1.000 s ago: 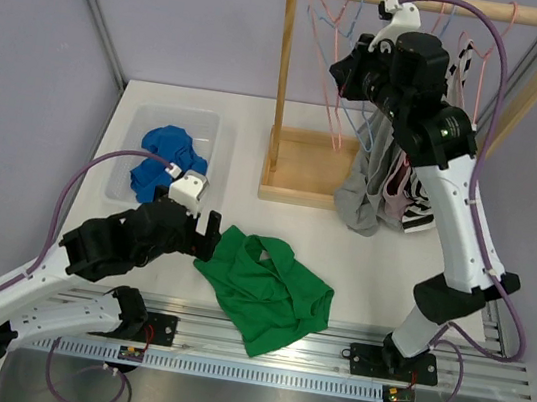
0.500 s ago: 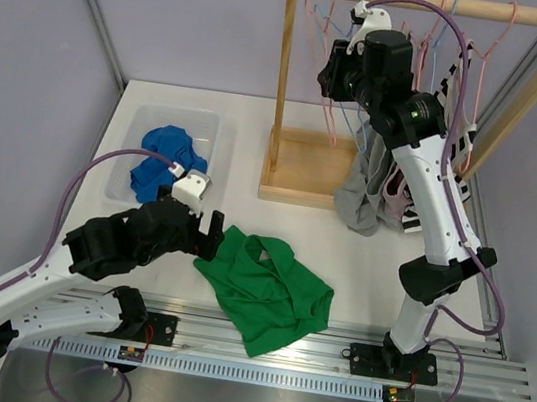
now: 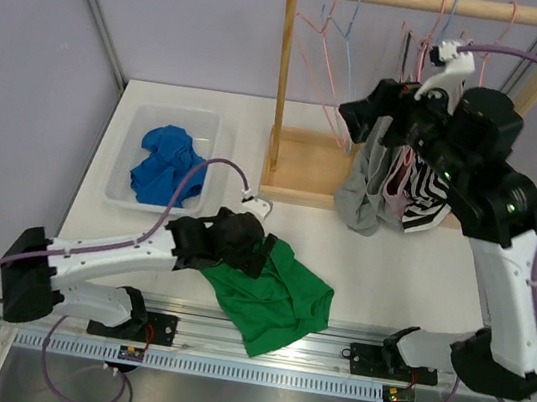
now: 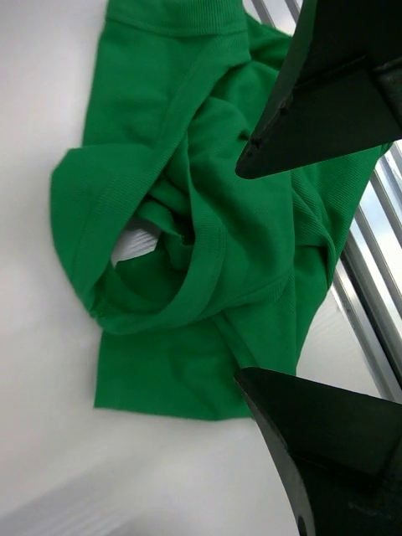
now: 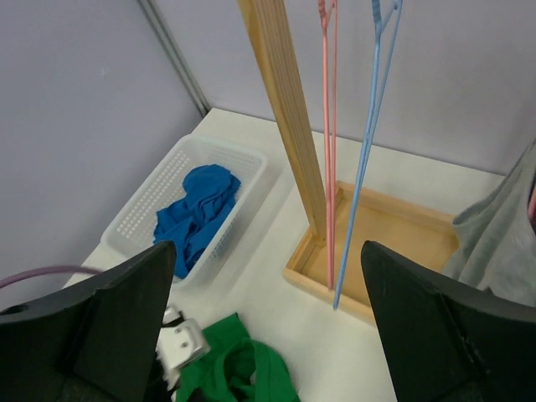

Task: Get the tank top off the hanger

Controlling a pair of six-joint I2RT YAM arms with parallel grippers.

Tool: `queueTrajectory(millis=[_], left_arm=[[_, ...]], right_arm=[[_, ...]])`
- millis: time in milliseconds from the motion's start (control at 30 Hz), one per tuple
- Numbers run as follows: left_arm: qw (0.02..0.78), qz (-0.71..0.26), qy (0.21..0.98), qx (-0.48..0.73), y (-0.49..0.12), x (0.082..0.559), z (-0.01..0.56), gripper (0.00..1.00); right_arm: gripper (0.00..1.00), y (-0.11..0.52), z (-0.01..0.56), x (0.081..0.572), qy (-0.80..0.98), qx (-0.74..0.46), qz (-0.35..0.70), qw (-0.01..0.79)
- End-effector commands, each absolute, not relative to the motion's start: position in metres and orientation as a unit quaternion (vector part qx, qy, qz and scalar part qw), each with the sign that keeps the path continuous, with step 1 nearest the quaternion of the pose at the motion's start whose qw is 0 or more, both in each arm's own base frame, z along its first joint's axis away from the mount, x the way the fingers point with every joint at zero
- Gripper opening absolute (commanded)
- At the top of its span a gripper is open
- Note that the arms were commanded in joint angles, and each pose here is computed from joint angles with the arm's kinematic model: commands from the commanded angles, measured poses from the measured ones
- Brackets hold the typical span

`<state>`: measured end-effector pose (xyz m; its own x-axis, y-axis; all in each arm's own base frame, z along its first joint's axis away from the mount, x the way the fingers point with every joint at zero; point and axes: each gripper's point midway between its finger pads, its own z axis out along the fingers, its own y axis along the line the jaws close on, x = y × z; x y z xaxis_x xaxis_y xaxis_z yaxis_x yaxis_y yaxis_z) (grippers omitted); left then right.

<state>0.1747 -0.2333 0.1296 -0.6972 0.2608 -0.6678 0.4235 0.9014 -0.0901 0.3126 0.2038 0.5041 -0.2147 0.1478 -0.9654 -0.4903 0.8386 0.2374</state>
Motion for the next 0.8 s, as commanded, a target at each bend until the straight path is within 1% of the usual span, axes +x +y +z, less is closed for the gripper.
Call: queueTrajectory(millis=[0,133,267,333,367,400,433,467,533,600,633,667,700,733,767], left_arm=[[0.325,-0.141,0.918,0.181,-0.267,0.175,0.106,0.99],[0.290,-0.110,0.927,0.210,-0.284,0.166,0.068,0.99],[0.253,-0.090,0.934,0.234,-0.295,0.154,0.033,0.99],[0.236,-0.083,0.937,0.244,-0.298,0.146,0.016,0.91],[0.230,-0.084,0.938,0.244,-0.301,0.142,0.012,0.84],[0.225,-0.084,0.938,0.249,-0.302,0.138,0.008,0.74],[0.223,-0.081,0.938,0.251,-0.303,0.136,0.005,0.35],[0.225,-0.078,0.939,0.250,-0.303,0.135,0.006,0.21],[0.243,-0.068,0.936,0.243,-0.303,0.138,0.018,0.00],[0.261,-0.060,0.934,0.238,-0.300,0.142,0.032,0.00],[0.275,-0.034,0.933,0.230,-0.288,0.148,0.039,0.00],[0.300,-0.043,0.928,0.217,-0.290,0.155,0.062,0.00],[0.312,-0.036,0.925,0.211,-0.286,0.159,0.073,0.00],[0.332,-0.010,0.921,0.204,-0.272,0.166,0.086,0.00],[0.356,-0.023,0.914,0.191,-0.273,0.171,0.112,0.00]], right_arm=[[1.00,0.193,0.520,0.271,0.704,-0.131,0.298,0.632],[1.00,0.173,0.511,0.225,0.684,-0.138,0.321,0.640],[0.99,0.170,0.504,0.192,0.673,-0.161,0.352,0.630],[0.99,0.166,0.499,0.181,0.673,-0.166,0.357,0.627],[1.00,0.165,0.498,0.177,0.673,-0.167,0.359,0.625],[0.99,0.162,0.498,0.172,0.670,-0.167,0.360,0.628],[0.99,0.161,0.498,0.170,0.669,-0.166,0.360,0.629],[0.99,0.158,0.498,0.168,0.669,-0.163,0.358,0.631],[0.99,0.154,0.498,0.164,0.667,-0.162,0.356,0.635],[0.99,0.150,0.496,0.161,0.669,-0.159,0.352,0.635],[1.00,0.149,0.495,0.162,0.671,-0.156,0.348,0.635],[0.99,0.147,0.494,0.161,0.673,-0.154,0.346,0.635],[1.00,0.146,0.492,0.159,0.674,-0.153,0.344,0.636],[1.00,0.144,0.491,0.159,0.675,-0.151,0.343,0.636],[1.00,0.142,0.489,0.160,0.677,-0.148,0.338,0.637]])
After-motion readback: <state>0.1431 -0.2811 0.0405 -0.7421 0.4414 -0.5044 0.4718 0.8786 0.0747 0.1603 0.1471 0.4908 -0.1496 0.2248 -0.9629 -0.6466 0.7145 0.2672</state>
